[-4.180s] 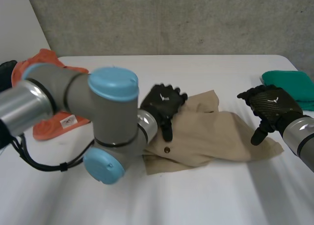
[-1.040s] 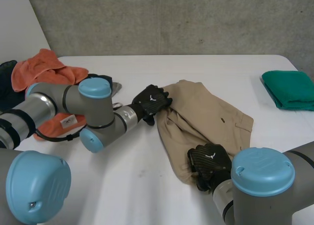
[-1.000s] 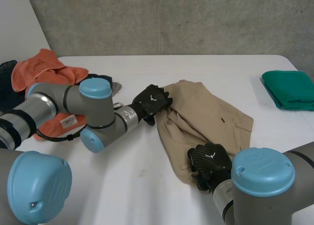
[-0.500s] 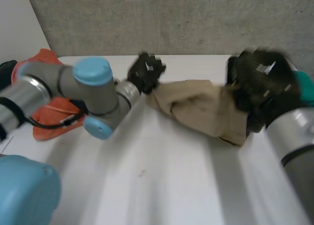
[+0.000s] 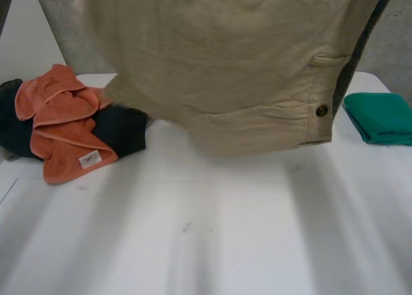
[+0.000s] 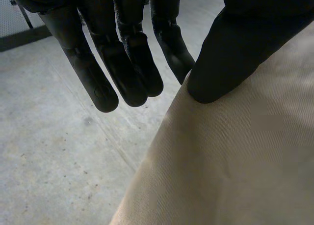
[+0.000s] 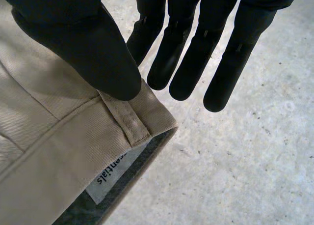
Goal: Fold the laundry.
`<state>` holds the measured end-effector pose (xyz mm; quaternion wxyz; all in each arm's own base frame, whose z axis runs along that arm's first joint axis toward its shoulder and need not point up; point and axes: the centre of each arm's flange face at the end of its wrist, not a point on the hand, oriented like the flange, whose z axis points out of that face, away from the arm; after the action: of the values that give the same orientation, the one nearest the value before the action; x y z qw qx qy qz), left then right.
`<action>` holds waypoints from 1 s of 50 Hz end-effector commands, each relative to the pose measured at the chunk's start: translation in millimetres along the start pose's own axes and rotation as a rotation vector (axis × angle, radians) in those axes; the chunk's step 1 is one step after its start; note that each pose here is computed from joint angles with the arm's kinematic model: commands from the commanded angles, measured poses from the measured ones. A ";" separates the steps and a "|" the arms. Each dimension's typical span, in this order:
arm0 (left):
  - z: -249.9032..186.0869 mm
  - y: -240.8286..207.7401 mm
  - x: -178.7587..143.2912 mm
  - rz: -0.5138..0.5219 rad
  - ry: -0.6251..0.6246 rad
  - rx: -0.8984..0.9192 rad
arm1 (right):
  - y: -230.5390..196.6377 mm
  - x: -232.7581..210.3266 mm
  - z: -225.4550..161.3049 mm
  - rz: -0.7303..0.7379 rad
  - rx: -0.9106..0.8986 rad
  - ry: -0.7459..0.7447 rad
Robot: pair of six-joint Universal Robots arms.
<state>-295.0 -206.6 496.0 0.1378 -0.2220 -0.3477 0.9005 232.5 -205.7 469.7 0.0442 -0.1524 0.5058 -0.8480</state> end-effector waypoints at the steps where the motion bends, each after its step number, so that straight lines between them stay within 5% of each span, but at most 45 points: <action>1: 23.7 74.2 -7.1 0.040 -0.017 -0.093 | 49.7 -18.7 30.2 0.015 -0.105 -0.032; 14: 40.1 257.5 3.8 0.066 -0.010 -0.197 | 206.1 -64.6 86.3 0.152 -0.238 0.010; 20: 31.9 311.8 4.9 0.082 -0.041 -0.157 | 280.0 -108.0 106.1 -0.024 -0.151 0.000; 26: 26.5 320.2 4.4 0.083 -0.052 -0.166 | 278.6 -119.2 108.2 -0.084 -0.135 -0.015; 33: 21.1 306.3 -22.3 0.103 -0.126 -0.254 | 228.2 -94.2 101.0 -0.104 -0.168 -0.032; 38: 5.5 270.1 -38.1 0.105 -0.174 -0.366 | 194.9 -86.9 74.6 -0.121 -0.237 -0.184; 50: -138.1 203.3 -7.4 0.019 -0.035 -0.872 | 220.9 -67.4 -44.8 -0.112 -0.784 -0.454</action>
<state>-257.4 -354.2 311.6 0.0040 -0.2011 -0.6002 0.7741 288.9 -298.0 282.6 0.0445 -0.3359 0.6844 -0.6456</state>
